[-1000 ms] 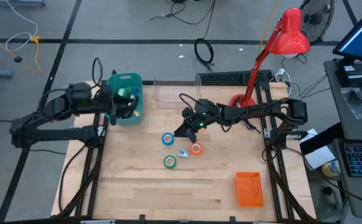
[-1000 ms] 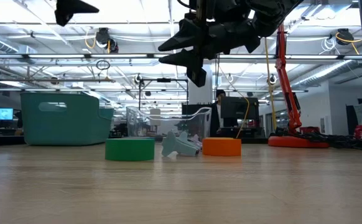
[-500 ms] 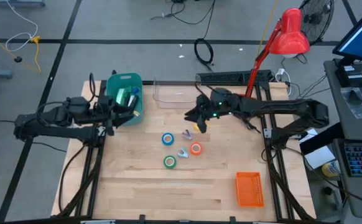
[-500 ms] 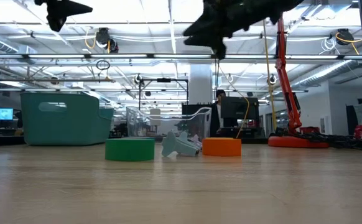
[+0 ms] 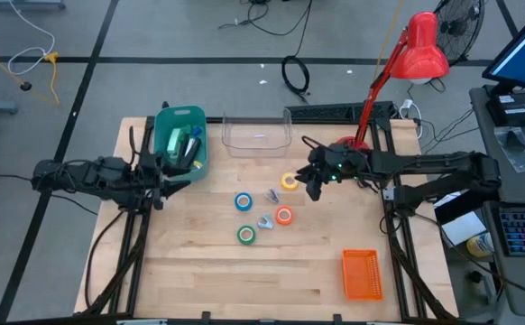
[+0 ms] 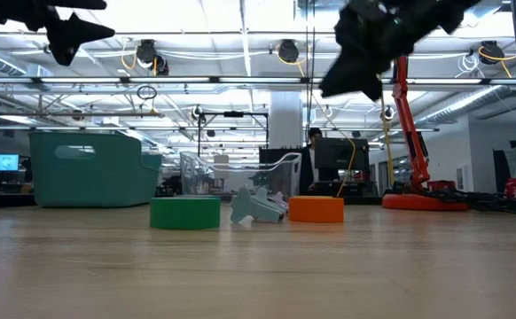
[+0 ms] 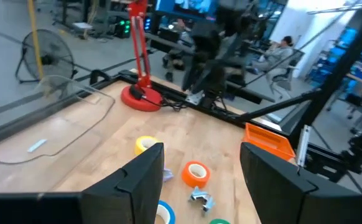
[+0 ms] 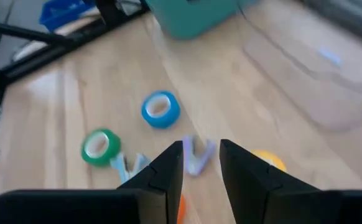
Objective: Pick and place Stapler, Stapler remover, tape
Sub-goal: Put the yellow tape into the transparent bin
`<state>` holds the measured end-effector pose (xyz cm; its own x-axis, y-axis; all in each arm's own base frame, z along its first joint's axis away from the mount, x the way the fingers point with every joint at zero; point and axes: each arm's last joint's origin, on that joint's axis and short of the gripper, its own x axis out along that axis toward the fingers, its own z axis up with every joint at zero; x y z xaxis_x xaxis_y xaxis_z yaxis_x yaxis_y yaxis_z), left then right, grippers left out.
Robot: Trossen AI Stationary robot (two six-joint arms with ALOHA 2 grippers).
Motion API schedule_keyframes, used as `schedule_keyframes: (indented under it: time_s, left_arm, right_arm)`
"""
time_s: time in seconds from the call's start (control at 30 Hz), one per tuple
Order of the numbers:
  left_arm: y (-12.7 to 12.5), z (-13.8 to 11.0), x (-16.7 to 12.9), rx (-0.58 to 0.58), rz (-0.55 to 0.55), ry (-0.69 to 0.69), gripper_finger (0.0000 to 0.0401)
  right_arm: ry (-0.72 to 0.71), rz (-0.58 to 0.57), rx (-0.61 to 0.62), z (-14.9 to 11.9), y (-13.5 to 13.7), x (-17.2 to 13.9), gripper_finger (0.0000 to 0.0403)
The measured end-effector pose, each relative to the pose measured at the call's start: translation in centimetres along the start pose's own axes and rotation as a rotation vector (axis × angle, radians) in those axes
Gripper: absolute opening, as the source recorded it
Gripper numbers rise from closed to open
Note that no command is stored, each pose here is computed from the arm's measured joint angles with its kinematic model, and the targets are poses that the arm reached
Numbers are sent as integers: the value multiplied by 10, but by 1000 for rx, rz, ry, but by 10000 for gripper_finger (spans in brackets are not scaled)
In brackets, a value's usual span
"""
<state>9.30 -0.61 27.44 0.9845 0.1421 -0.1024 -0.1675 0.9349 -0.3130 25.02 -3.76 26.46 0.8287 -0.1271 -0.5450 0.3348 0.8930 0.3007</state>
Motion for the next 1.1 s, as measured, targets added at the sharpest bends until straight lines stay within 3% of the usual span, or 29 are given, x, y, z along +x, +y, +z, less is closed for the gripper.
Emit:
schedule_keyframes:
  time_s: [0.27, 0.5, 1.1]
  left_arm:
    - [9, -26, -2, 3, -12, 3, 216]
    - [18, -47, -4, -20, 30, -3, 216]
    - [21, -55, -4, -52, 24, 43, 216]
  right_arm:
    - [-72, 32, 16, -46, -17, -1, 100]
    - [-180, 83, 99, -64, -25, -11, 100]
    - [-322, 84, 113, -61, -34, -68, 100]
